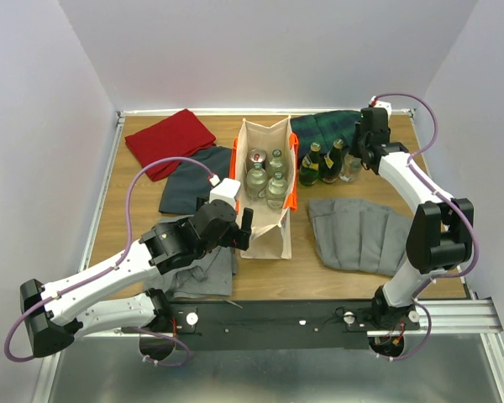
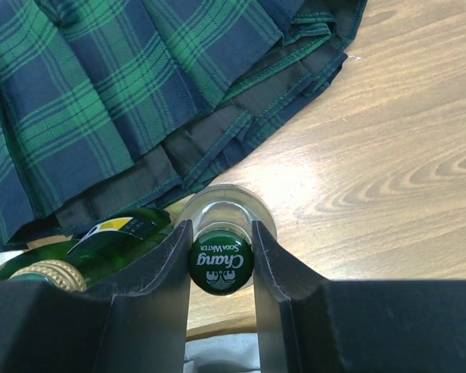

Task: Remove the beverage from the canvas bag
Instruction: Place the drink at the center of the board, then adjust the drink in the canvas bag.

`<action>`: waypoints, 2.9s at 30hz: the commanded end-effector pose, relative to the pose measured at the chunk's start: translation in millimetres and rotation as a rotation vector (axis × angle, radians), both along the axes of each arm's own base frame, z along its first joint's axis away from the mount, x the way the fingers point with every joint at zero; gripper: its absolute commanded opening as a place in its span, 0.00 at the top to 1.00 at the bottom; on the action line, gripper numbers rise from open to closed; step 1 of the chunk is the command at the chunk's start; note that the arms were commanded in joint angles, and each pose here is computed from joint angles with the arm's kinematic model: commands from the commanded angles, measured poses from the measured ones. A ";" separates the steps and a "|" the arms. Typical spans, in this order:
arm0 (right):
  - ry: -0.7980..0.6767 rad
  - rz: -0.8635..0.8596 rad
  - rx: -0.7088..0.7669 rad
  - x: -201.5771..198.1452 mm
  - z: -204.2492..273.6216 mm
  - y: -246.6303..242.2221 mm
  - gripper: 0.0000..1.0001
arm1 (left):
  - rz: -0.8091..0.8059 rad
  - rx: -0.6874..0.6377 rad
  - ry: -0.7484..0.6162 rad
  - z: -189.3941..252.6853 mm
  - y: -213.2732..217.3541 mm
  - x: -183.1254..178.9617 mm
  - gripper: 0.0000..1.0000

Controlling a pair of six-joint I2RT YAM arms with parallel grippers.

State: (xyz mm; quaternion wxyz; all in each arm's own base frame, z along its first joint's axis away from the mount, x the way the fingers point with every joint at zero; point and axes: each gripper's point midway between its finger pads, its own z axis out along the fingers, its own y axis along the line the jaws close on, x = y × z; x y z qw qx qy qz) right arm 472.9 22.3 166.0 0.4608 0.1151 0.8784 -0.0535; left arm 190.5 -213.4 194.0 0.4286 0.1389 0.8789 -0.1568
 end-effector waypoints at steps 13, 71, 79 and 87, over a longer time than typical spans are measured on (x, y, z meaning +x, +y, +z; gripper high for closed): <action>-0.055 0.009 0.042 10.0 18.3 6.0 0.41 | 0.008 0.057 0.006 -4.7 10.1 -2.2 0.01; -0.129 0.457 0.330 -87.9 164.1 84.9 0.23 | -0.038 -0.025 -0.009 6.8 0.2 -6.4 0.01; -0.165 0.585 0.422 -102.0 183.6 114.1 0.20 | -0.036 -0.030 -0.007 6.3 -1.4 -5.8 0.01; -0.151 0.705 0.441 -113.1 193.2 159.2 0.19 | -0.039 -0.025 0.000 4.5 -5.6 -4.5 0.01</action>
